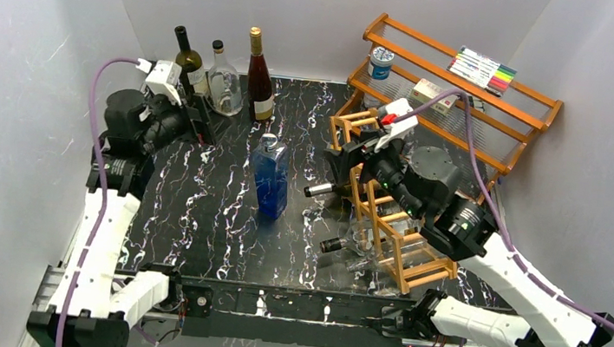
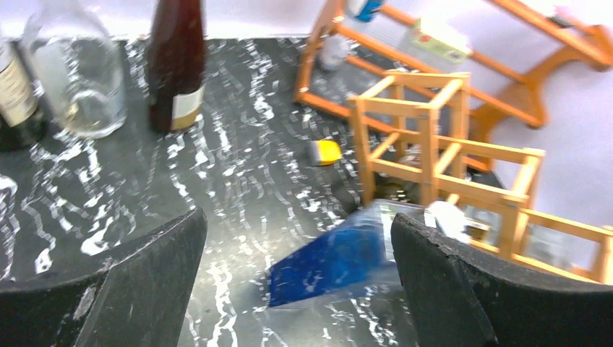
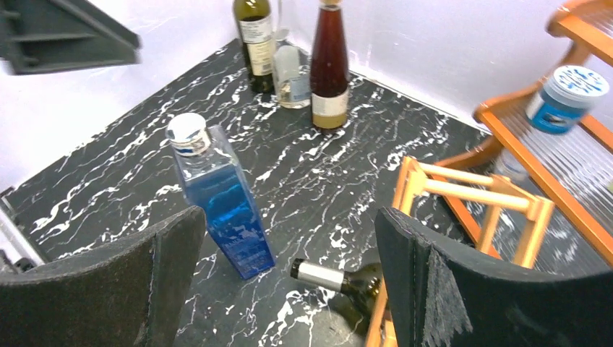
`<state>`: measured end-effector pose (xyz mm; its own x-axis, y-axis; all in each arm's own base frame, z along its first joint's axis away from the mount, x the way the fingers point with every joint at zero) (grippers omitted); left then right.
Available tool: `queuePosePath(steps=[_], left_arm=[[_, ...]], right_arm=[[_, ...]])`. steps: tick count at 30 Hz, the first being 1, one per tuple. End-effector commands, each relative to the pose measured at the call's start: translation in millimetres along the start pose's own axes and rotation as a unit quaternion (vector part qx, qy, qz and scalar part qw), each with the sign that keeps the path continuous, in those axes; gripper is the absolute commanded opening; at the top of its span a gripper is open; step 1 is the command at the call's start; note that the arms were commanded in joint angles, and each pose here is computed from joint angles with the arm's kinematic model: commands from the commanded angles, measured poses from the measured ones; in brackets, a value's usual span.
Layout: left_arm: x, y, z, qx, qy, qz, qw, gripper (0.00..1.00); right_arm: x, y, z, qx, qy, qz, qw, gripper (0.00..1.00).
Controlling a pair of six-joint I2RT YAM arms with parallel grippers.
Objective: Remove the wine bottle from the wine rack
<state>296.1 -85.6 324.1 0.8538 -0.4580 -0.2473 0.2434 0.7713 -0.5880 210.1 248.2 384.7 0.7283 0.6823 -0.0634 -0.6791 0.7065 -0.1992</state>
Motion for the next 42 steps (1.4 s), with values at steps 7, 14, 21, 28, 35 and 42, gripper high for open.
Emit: queuePosePath(steps=[7,14,21,28,35,42], left_arm=[[-21.6,-92.5,-17.1,-0.017,0.071,-0.116,0.991,0.98],[-9.7,-108.4,-27.1,0.016,0.061,-0.083,0.995,0.98],[-4.2,-99.6,-44.9,0.061,0.064,-0.024,0.996,0.98],[5.2,-99.1,-68.4,0.102,0.081,0.012,0.991,0.98],[20.4,-88.4,-90.1,0.152,0.095,0.068,0.981,0.96],[35.0,-77.0,-104.1,0.193,0.105,0.119,0.968,0.89]], right_arm=[[-23.3,-24.5,-2.4,0.019,0.010,-0.068,0.997,0.98],[-20.8,-23.3,0.1,0.016,0.006,-0.063,0.998,0.98],[-20.6,-23.5,3.7,0.016,0.001,-0.063,0.998,0.98],[-19.8,-24.6,7.3,0.010,-0.003,-0.063,0.998,0.98],[-21.2,-23.7,6.6,0.010,-0.001,-0.060,0.998,0.98],[-24.2,-22.9,4.0,0.009,-0.001,-0.056,0.998,0.98]])
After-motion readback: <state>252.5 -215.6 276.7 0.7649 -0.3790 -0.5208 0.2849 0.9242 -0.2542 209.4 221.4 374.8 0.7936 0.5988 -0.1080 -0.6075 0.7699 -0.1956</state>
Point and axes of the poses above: each gripper's point midway between its finger pads, its own x axis out along the fingers, its own y axis along the line the jaws close on, z = x × y, the point moved 2 cm from there along -x, back along the fingers, and after that the axes turned 15 degrees about -x, right-handed, at the moved point
